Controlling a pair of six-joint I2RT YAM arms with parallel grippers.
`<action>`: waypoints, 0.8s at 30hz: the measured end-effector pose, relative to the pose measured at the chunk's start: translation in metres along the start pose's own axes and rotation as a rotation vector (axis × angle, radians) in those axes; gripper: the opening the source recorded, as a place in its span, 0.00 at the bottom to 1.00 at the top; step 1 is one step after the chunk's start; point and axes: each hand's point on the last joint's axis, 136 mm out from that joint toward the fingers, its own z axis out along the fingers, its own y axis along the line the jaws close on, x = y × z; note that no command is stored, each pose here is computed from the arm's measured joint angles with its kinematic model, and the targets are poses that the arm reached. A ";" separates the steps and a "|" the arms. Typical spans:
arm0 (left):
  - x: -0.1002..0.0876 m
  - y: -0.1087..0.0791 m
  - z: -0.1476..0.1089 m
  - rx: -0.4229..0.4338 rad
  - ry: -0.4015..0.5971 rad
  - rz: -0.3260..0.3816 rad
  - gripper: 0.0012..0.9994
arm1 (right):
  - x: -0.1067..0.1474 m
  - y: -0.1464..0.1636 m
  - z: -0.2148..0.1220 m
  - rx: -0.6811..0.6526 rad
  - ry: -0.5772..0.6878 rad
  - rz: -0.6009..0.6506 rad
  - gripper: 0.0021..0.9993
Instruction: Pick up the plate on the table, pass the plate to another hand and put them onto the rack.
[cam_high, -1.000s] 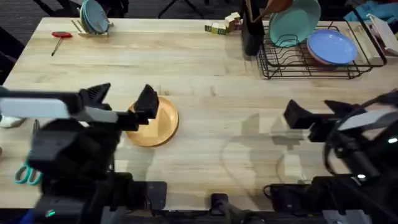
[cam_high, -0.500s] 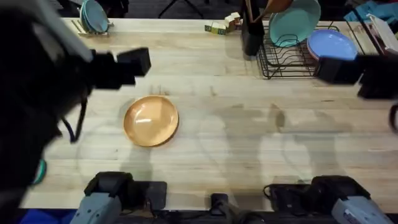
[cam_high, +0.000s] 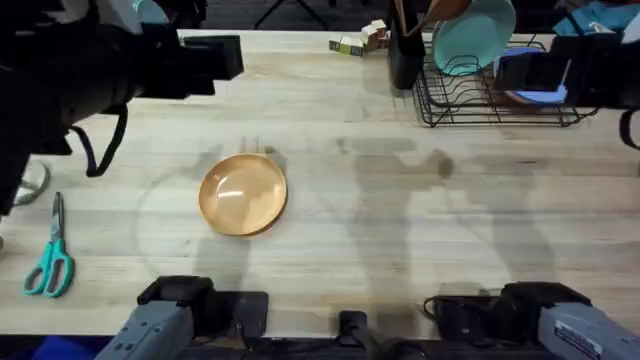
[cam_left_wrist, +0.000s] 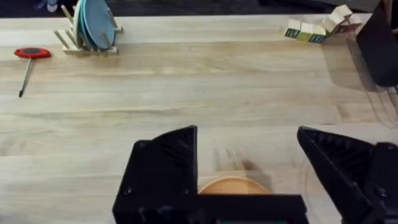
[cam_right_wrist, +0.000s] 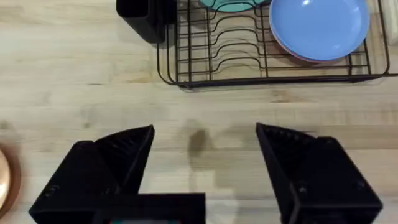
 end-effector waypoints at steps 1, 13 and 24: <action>0.002 0.000 0.000 0.000 0.007 0.000 0.99 | 0.000 0.000 0.000 0.000 0.001 0.000 1.00; 0.020 0.000 -0.001 -0.001 0.080 -0.026 0.99 | -0.001 0.000 0.000 0.001 -0.003 -0.031 1.00; 0.052 0.047 -0.010 -0.154 0.196 -0.230 0.99 | 0.000 0.000 0.004 0.002 0.011 -0.056 1.00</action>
